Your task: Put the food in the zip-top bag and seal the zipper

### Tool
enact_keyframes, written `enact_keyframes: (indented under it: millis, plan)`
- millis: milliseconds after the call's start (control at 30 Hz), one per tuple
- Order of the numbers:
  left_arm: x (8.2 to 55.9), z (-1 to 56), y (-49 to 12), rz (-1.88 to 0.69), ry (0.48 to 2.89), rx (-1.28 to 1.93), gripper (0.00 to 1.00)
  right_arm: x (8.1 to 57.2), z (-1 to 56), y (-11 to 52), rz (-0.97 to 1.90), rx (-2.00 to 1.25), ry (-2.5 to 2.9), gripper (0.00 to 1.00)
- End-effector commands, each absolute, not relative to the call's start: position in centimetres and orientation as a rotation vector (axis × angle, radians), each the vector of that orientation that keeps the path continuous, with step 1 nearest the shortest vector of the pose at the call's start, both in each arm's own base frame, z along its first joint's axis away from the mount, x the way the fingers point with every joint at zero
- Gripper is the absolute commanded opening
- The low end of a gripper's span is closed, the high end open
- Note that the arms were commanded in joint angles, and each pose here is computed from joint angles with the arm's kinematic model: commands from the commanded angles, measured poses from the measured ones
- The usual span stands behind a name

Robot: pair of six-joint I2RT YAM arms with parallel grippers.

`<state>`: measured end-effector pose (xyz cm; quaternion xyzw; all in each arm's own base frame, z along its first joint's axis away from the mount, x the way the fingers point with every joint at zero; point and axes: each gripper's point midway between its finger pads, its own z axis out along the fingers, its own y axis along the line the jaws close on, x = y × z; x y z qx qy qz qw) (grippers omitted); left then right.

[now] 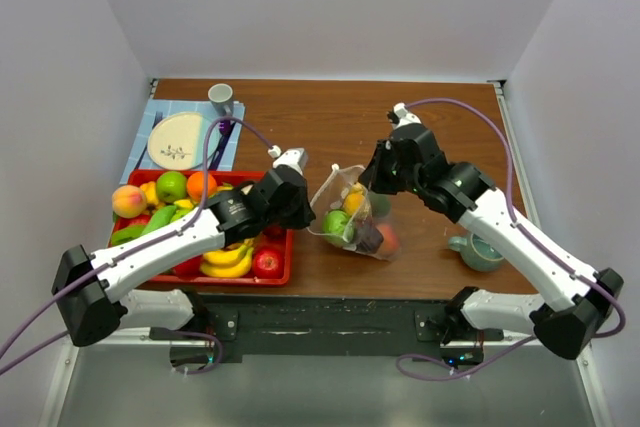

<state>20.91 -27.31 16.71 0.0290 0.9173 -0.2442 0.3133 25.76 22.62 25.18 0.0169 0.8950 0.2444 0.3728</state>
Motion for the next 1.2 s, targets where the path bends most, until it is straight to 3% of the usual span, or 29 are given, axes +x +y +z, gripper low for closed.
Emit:
enact_keyframes:
  millis: [0,100,233,367,600,700,867,1167]
  plan:
    - [20.6,26.2,-32.4,-0.908,2.186,-0.001,0.00,26.4,27.3,24.8,0.701,-0.036,2.251,0.00]
    - [20.4,28.5,-32.6,-0.889,2.149,-0.060,0.00,26.6,27.6,24.0,0.647,-0.041,2.239,0.00]
    - [22.7,27.6,-31.1,-0.838,2.161,-0.174,0.00,28.4,28.0,19.7,0.445,0.027,2.228,0.00]
    - [21.3,25.6,-32.6,-0.880,2.209,-0.194,0.00,30.6,28.3,17.7,0.453,0.111,2.249,0.00]
    - [25.0,25.1,-29.7,-0.798,2.188,-0.334,0.00,25.9,28.3,25.4,0.671,-0.111,2.256,0.00]
    - [23.9,25.6,-31.3,-0.849,2.185,-0.292,0.00,26.4,26.4,24.0,0.561,-0.080,2.287,0.00]
    - [19.9,23.6,-34.7,-0.962,2.236,-0.295,0.00,28.8,29.5,23.3,0.497,-0.080,2.232,0.00]
    - [21.7,23.3,-34.2,-0.896,2.183,-0.449,0.00,25.6,26.7,25.6,0.684,-0.208,2.292,0.00]
